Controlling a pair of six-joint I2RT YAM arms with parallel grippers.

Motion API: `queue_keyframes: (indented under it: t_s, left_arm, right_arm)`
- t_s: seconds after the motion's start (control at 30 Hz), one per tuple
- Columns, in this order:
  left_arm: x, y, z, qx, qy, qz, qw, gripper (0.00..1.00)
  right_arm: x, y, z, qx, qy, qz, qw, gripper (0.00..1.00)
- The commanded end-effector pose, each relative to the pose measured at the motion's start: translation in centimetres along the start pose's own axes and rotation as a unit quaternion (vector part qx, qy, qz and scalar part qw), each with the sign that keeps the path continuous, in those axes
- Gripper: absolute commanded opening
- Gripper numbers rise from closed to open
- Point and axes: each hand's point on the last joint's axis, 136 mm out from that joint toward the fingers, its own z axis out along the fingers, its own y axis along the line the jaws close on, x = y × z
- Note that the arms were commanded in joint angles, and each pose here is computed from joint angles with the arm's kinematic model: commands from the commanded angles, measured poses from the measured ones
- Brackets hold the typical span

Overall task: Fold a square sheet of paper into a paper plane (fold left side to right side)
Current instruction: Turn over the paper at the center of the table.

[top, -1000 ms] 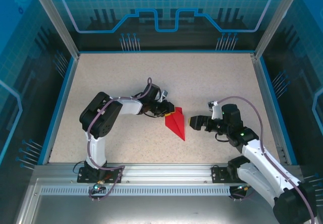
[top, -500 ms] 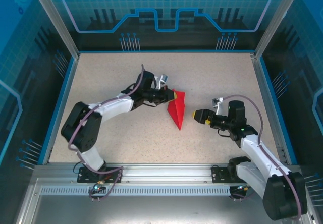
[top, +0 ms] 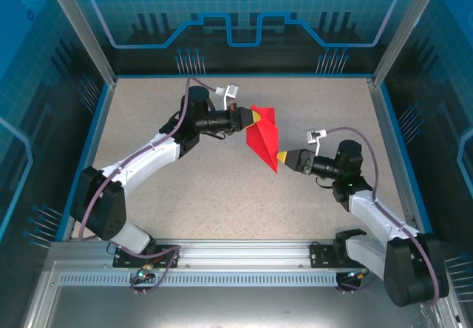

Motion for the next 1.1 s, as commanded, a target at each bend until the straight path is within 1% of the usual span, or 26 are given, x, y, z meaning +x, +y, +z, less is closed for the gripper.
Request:
queue_keyframes:
  t_s: [0.0,0.17,0.23,0.33,0.5,0.57,0.73,0.8,0.87,0.93,1.07]
  left_arm:
    - [-0.3,-3.1,-0.1,0.054,0.01,0.004,0.998,0.0]
    - [0.3,-2.4,0.6,0.058,0.025,-0.014,0.998,0.0]
    - [0.5,-2.0,0.8,0.056,0.029,-0.021,0.998,0.0]
    - [0.8,-1.4,1.1,0.056,0.032,-0.032,0.997,0.0]
    - [1.2,-0.6,1.3,0.053,0.036,-0.042,0.997,0.0]
    - [1.3,-0.5,1.3,0.051,0.037,-0.043,0.997,0.0]
    - [1.5,-0.2,1.3,0.048,0.039,-0.044,0.997,0.01]
    - [1.5,-0.1,1.2,0.045,0.039,-0.043,0.997,0.07]
    - [1.6,0.1,1.0,0.041,0.039,-0.043,0.997,0.15]
    - [1.6,0.2,0.6,0.034,0.038,-0.038,0.998,0.3]
    - [1.5,0.9,-0.8,0.002,0.025,-0.023,0.999,0.55]
  right_arm:
    - [-0.9,2.0,1.1,-0.032,-0.003,-0.019,0.999,0.99]
    - [-1.4,3.5,2.3,-0.052,0.0,-0.027,0.998,0.99]
    - [-1.5,4.0,2.4,-0.056,0.0,-0.032,0.998,0.96]
    - [-1.5,4.6,2.5,-0.063,0.002,-0.036,0.997,0.85]
    - [-1.4,5.1,2.4,-0.057,0.003,-0.042,0.997,0.62]
    - [-1.3,5.0,2.3,-0.05,0.005,-0.043,0.998,0.5]
    - [-0.9,4.9,2.0,-0.027,0.009,-0.042,0.999,0.32]
    - [-0.7,4.7,1.7,-0.013,0.009,-0.042,0.999,0.26]
    - [-0.4,4.1,1.4,0.011,0.014,-0.044,0.999,0.19]
    - [0.2,3.3,1.1,0.043,0.022,-0.043,0.998,0.15]
    - [0.8,1.8,0.3,0.104,0.038,-0.058,0.992,0.08]
